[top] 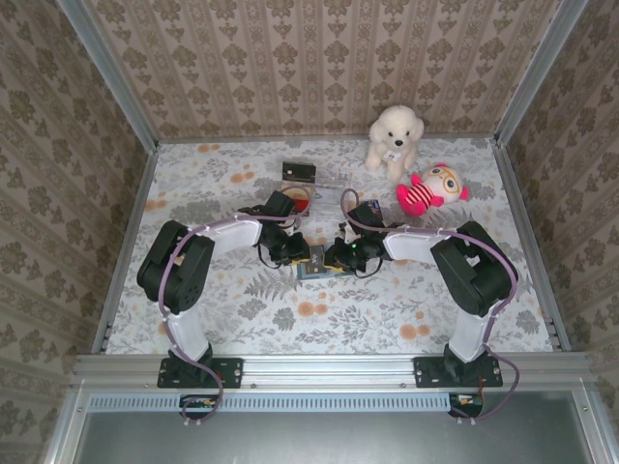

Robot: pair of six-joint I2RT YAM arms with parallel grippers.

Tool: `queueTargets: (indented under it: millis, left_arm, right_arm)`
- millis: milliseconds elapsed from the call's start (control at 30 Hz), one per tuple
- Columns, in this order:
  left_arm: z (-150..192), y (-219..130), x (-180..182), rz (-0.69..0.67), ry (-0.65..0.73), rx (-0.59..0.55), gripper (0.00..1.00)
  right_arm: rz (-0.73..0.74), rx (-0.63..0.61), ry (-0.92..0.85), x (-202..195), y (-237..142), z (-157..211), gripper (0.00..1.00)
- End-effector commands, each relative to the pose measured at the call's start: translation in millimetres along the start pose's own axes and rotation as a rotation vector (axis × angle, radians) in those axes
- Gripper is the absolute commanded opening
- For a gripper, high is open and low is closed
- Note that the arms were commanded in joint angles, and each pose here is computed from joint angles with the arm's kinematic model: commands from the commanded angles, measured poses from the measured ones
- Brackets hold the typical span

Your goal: Take the credit cards out of the card holder

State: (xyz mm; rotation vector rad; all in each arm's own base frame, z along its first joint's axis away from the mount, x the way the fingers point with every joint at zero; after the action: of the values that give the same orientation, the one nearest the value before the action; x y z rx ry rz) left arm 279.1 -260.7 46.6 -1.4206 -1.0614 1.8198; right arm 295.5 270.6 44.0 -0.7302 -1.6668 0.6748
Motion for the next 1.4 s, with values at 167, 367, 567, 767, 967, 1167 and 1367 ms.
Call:
queueTargets:
  millis: [167,367,567,767,967,1167,1367]
  left_arm:
    - [14.2,14.3,24.5,-0.092,-0.058,0.058,0.2]
    - [18.2,18.1,27.6,-0.095,-0.067,0.067,0.19]
    - [24.9,22.5,31.6,-0.093,-0.077,0.08,0.17]
    - [28.0,21.2,35.0,-0.092,-0.083,0.08,0.17]
    - [17.1,12.2,32.5,-0.093,-0.067,0.052,0.22]
    - [8.5,8.6,32.9,-0.088,-0.065,0.041,0.25]
    - [6.2,8.3,34.3,-0.087,-0.064,0.042,0.24]
  right_arm:
    - [0.037,0.087,0.009,-5.4,14.5,15.7,0.19]
    - [-0.033,0.055,-0.009,2.8,18.9,10.5,0.19]
    - [-0.08,0.026,-0.021,10.3,20.5,3.0,0.15]
    - [-0.053,0.01,-0.014,5.7,17.5,0.1,0.08]
    - [0.002,0.033,-0.01,-7.0,6.6,9.0,0.05]
    - [0.027,0.038,-0.011,-13.8,-2.9,15.5,0.04]
    - [0.048,0.039,-0.02,-18.5,-10.6,16.9,0.05]
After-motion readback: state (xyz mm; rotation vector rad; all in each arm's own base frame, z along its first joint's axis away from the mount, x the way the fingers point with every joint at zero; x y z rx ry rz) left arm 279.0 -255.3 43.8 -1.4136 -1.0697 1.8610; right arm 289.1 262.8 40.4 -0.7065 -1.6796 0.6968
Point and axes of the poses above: each hand's point on the last joint's axis, 136 mm out from that joint toward the fingers, its own y axis out along the fingers, its own x axis along the line the jaws close on, z = x × y, the point moved 2 cm from there along -y, back along the fingers, and after that the axes turned 15 degrees about -y, right-handed, at the moved point
